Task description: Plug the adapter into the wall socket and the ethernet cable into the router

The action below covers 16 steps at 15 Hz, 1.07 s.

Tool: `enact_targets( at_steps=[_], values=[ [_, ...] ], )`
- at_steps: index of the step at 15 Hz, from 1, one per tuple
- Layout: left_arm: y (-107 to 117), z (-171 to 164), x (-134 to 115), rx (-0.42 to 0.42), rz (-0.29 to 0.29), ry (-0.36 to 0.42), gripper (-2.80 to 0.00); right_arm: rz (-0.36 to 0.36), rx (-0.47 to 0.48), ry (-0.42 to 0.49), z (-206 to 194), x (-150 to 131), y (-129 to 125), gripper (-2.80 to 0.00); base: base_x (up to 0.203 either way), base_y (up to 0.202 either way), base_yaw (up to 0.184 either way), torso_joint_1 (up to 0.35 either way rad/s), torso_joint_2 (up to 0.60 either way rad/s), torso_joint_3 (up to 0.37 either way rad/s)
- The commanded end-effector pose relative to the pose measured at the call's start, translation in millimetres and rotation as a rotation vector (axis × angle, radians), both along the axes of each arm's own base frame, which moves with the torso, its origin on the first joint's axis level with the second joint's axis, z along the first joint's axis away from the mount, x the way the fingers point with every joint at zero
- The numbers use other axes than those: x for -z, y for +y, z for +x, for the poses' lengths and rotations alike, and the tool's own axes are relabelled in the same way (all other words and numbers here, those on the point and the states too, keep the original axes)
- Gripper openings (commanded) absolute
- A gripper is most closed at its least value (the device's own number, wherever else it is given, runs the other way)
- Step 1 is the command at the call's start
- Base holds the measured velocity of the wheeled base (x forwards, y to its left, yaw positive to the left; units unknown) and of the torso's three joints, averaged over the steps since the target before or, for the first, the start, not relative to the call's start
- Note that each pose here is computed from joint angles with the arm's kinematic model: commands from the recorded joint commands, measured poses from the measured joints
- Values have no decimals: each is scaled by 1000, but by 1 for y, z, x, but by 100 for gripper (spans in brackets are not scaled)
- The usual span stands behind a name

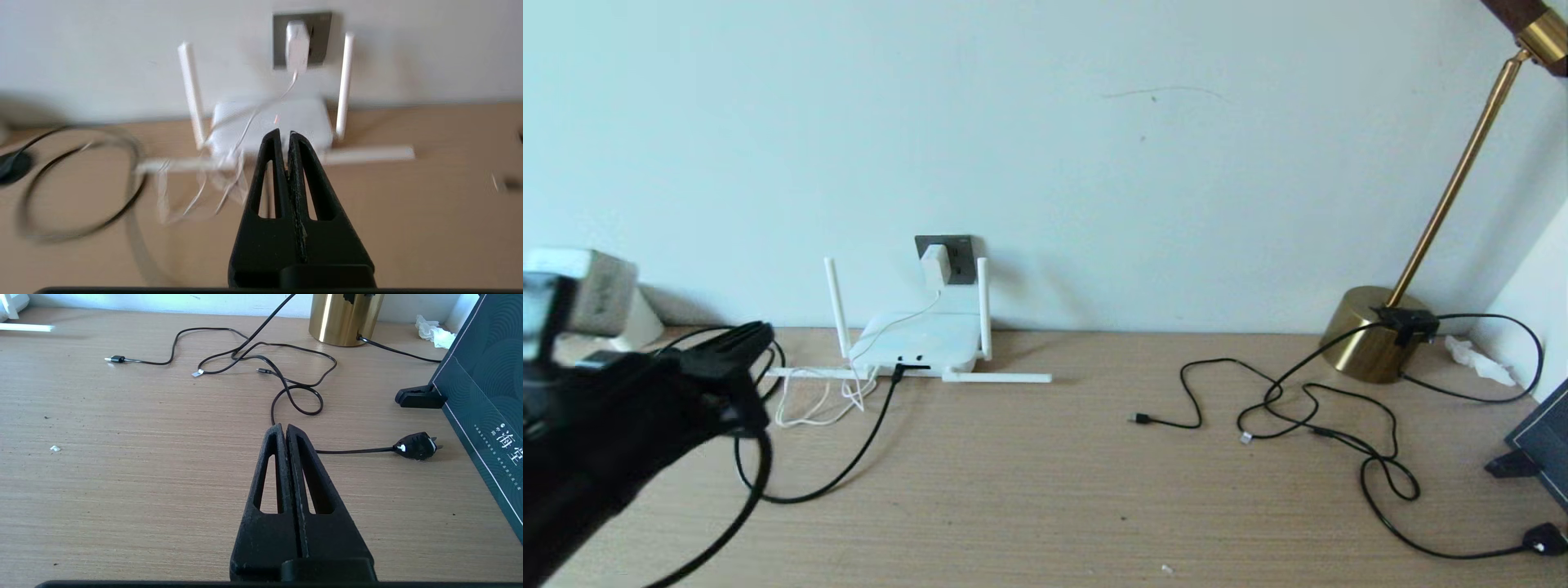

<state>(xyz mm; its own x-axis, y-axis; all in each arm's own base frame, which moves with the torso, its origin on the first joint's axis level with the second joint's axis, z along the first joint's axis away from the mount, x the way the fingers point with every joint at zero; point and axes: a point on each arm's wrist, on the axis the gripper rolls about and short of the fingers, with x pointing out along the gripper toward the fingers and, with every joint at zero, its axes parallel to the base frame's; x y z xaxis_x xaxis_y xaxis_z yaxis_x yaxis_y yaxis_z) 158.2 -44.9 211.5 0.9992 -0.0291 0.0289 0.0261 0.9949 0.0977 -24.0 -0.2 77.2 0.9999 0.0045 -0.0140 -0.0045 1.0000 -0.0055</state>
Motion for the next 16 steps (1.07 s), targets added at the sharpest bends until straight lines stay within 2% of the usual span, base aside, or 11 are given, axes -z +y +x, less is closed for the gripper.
enact_targets(
  at_steps=[1,3,5,7,8,9,10,13,14,16],
  values=[
    [21,-65,-5,-1,-24,-80,-280,-1,0,1,0,0,0,-280,0,0,0,0,0,0],
    [34,-105,41,12,17,28,-280,-1,0,1,0,0,0,-280,0,0,0,0,0,0],
    [41,-132,94,89,63,189,-280,-1,0,1,0,0,0,-280,0,0,0,0,0,0],
    [45,-151,115,198,44,250,-280,-1,0,0,0,0,0,-280,0,0,0,0,0,0],
    [46,-158,125,229,42,315,-280,-1,0,1,0,0,0,-280,0,0,0,0,0,0],
    [46,-161,130,246,34,343,-280,-1,0,1,0,0,0,-280,0,0,0,0,0,0],
    [46,-161,129,231,19,334,-280,-1,0,0,0,0,0,-280,0,0,0,0,0,0],
    [45,-161,129,46,2,312,-280,-1,0,1,0,0,0,-280,0,0,0,0,0,0],
    [45,-164,130,22,22,272,-280,-1,0,1,0,0,0,-280,0,0,0,0,0,0],
    [44,-177,132,30,72,114,-280,-3,0,0,0,0,0,-280,0,0,0,0,0,0]
  ],
)
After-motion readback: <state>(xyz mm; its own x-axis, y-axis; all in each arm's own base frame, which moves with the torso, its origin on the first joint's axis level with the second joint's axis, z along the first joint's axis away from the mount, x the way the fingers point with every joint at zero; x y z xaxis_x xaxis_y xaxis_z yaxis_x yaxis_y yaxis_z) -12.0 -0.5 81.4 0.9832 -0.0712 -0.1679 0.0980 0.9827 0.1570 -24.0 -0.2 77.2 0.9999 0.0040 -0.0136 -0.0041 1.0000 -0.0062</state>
